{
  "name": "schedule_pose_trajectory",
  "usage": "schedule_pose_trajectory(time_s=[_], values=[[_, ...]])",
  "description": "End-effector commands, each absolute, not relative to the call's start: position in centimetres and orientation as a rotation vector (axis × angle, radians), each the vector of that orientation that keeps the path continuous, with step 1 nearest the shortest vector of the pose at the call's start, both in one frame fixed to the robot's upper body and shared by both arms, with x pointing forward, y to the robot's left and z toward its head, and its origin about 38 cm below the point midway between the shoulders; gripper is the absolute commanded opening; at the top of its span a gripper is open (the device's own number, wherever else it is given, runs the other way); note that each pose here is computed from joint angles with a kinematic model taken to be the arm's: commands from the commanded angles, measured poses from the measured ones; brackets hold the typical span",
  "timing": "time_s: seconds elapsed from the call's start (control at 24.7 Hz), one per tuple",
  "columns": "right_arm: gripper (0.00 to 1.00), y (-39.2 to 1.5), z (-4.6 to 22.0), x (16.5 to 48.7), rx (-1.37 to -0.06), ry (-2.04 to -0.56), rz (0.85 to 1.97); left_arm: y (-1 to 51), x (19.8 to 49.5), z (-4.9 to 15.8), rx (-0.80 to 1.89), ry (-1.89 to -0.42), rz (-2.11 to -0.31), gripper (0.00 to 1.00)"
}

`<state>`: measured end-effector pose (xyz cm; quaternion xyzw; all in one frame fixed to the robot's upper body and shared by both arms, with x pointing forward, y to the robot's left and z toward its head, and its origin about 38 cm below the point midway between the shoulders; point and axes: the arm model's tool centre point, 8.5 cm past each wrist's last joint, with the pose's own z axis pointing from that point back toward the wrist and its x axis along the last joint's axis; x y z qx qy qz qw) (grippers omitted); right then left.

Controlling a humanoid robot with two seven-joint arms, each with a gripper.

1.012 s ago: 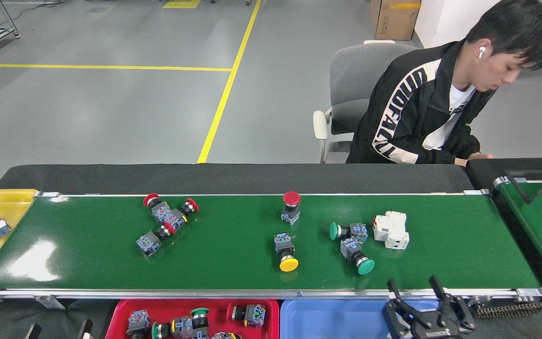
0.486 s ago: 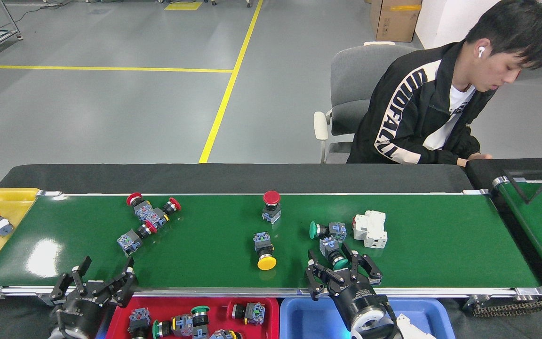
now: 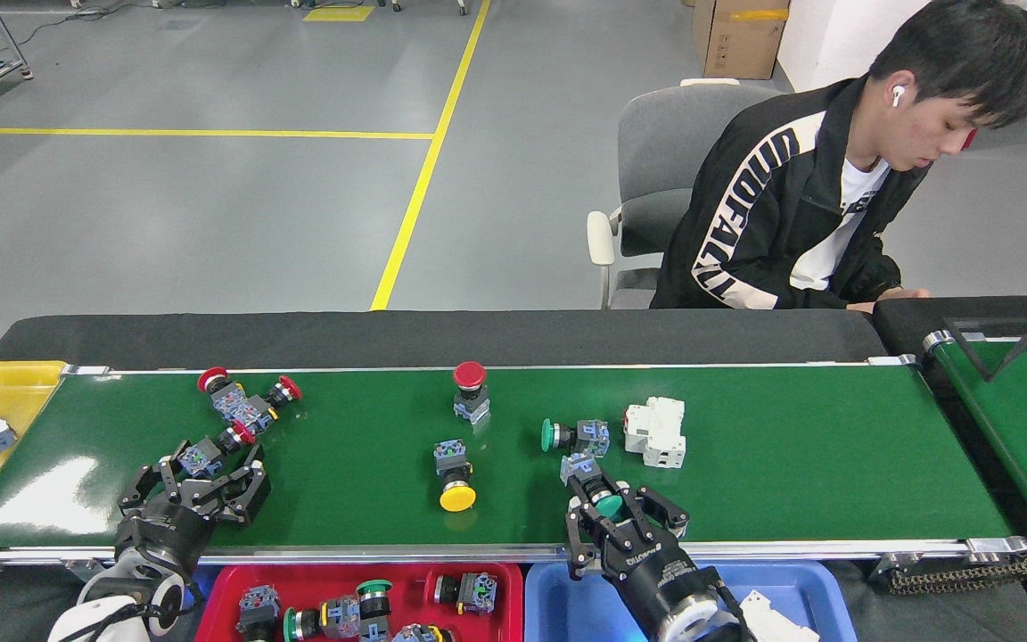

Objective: Pick switch part from conveyor to tray

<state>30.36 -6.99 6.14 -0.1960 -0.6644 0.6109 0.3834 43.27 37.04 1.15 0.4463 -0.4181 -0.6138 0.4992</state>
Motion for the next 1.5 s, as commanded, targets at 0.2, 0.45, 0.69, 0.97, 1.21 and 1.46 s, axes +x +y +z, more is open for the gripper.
schedule_pose_trajectory(time_s=[0.2, 0.45, 0.69, 0.97, 1.21, 1.46], values=[[0.94, 0.8, 7.0, 28.0, -0.365, -1.728, 1.616, 36.4, 41.3, 2.7, 1.13, -1.121, -1.473, 0.07], [0.94, -2.1, 8.9, 30.0, -0.499, -1.706, 1.509, 31.2, 29.5, 3.8, 1.098, -1.301, -1.624, 0.1], [0.94, -16.7, 10.0, 34.5, -0.883, -1.472, 1.145, 27.1, 24.4, 2.1, 0.928, -1.376, -1.772, 1.0], [0.96, -28.4, 8.2, 32.4, -1.121, -1.304, 1.073, 31.5, 24.5, 4.0, 1.12, -1.257, -1.405, 1.0], [0.96, -32.2, 6.8, 29.8, -1.126, -1.226, 1.08, 35.2, 22.5, 2.8, 1.143, -1.081, -1.265, 1.0], [0.96, -32.1, 7.0, 29.5, -1.155, -1.255, 1.059, 35.0, 23.4, 3.2, 1.158, -1.091, -1.295, 1.0]])
